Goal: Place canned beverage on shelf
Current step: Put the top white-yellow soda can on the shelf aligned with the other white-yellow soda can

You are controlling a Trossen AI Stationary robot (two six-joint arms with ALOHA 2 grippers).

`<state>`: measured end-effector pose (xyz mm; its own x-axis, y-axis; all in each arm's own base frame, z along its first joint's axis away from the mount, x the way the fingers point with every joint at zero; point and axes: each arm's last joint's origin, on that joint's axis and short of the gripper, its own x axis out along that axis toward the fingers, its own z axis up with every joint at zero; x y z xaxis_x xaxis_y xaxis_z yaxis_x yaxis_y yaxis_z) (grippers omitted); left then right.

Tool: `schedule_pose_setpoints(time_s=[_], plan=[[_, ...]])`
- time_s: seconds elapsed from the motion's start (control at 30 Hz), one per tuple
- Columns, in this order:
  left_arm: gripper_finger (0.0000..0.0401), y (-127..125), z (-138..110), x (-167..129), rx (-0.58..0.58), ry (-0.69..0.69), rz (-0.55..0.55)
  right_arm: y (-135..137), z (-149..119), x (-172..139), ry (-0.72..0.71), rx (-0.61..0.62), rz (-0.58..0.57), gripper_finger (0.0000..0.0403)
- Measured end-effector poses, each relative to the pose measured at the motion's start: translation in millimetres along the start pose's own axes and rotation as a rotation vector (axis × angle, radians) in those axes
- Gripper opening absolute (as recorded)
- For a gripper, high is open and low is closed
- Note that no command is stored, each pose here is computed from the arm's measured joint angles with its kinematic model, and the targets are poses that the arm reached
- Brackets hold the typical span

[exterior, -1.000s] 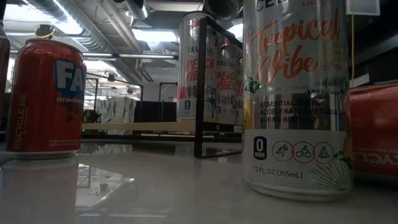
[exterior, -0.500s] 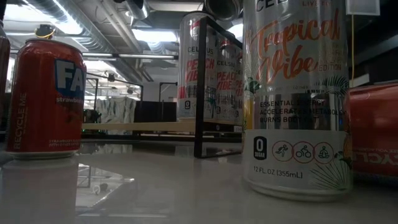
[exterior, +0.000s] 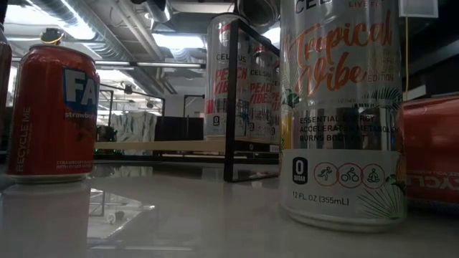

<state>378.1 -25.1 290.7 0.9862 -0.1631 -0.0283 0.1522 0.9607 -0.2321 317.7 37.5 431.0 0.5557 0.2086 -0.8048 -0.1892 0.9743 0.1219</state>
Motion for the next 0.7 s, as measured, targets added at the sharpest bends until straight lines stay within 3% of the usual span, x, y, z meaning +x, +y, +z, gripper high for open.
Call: schedule_pose_setpoints(time_s=[0.3, 0.7], plan=[[0.0238, -0.3, 0.6, 0.0, -0.002, -0.005, -0.006, 2.1, -4.3, -17.8, -0.008, -0.006, -0.023, 0.0323], [0.0238, -1.7, 14.5, -7.6, 0.035, -0.059, 0.010, 8.8, -9.8, -90.1, -0.132, -0.040, -0.169, 0.0324]])
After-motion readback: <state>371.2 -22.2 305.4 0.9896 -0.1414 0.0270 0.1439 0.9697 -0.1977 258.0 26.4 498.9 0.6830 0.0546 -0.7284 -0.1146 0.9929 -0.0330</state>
